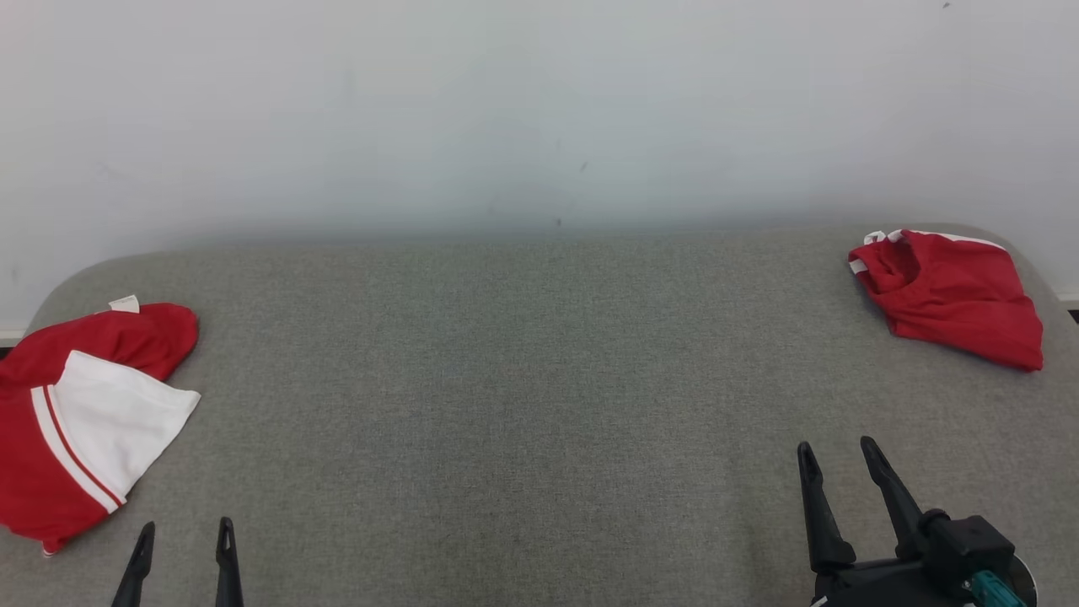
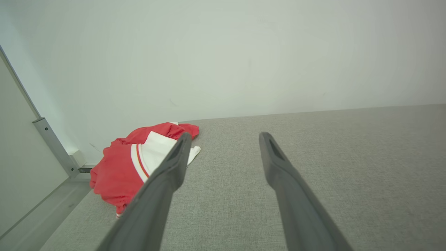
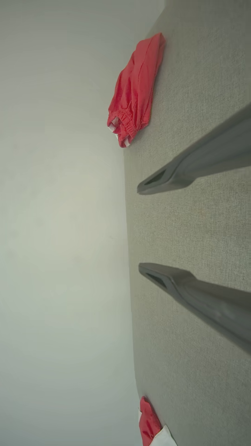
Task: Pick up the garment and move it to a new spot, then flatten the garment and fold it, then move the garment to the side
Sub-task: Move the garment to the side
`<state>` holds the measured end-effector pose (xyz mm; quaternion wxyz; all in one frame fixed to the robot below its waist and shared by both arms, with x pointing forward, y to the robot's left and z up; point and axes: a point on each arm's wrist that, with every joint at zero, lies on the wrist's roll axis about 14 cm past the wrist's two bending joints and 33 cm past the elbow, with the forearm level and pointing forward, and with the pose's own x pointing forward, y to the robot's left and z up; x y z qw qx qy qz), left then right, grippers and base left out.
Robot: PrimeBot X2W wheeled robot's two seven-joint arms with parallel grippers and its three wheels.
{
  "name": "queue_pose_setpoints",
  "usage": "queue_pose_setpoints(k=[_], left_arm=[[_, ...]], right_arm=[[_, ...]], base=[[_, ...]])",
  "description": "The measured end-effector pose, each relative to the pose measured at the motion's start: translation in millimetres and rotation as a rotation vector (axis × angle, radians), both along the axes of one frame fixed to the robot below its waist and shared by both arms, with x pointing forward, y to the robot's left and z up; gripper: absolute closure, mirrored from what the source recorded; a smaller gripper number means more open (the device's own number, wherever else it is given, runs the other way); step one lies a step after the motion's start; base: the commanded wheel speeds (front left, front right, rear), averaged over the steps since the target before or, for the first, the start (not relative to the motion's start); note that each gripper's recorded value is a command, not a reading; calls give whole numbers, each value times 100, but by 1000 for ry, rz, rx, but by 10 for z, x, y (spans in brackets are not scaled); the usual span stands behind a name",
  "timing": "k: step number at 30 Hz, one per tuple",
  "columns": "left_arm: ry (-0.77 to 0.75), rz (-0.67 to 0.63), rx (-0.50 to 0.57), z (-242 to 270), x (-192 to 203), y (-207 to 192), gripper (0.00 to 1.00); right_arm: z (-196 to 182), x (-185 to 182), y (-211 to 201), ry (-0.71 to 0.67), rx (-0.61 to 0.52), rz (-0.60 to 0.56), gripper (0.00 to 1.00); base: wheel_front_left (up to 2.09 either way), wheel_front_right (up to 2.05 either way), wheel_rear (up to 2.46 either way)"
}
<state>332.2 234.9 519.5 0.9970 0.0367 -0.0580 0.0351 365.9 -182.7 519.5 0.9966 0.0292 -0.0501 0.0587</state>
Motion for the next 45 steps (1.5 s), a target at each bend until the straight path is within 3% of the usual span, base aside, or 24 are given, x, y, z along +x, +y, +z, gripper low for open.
queue_pose_setpoints(k=[21, 45], left_arm=[[81, -32, 50, -233, -73, -46, 0], [63, -58, 57, -175, -42, -105, 0]], right_arm=[[-169, -125, 146, 33, -18, 10, 0], [-206, -149, 217, 42, -31, 24, 0]], base=[[0, 0, 0], [0, 0, 0]])
